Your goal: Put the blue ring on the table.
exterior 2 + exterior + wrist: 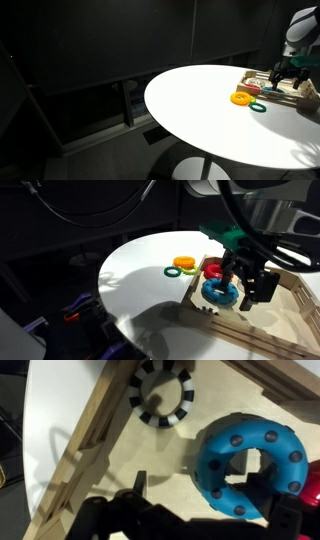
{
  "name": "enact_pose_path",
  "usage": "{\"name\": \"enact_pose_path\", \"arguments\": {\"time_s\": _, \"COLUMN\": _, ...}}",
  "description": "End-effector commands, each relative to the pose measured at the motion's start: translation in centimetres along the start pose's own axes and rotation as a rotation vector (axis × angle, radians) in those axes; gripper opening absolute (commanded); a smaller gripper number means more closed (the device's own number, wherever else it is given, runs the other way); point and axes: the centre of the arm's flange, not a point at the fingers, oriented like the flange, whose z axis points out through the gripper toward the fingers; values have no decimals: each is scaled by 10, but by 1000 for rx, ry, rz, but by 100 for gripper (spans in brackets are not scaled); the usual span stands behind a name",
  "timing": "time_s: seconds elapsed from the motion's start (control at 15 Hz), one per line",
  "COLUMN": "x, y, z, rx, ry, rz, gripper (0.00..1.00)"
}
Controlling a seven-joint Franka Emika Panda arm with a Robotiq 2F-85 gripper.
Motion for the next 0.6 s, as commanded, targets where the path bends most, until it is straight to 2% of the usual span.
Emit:
{"name": "enact_pose_path", "arguments": {"time_s": 0.0, "x": 10, "y": -2, "z": 6, "rx": 24, "ry": 10, "rz": -2, "gripper": 97}}
{"name": "enact_pose_path", "arguments": {"time_s": 0.07, "x": 10, "y": -3, "z": 8, "rx": 25, "ry": 11, "rz": 0, "gripper": 75}}
{"name": "enact_pose_path", "arguments": {"time_s": 0.2, "x": 11, "y": -3, "z": 10, "rx": 28, "ry": 13, "rz": 5, "gripper": 71}}
{"name": "enact_pose_path", "arguments": {"time_s": 0.53, "x": 13, "y": -5, "z": 9, "rx": 40, "ry": 7, "rz": 18, "gripper": 30}}
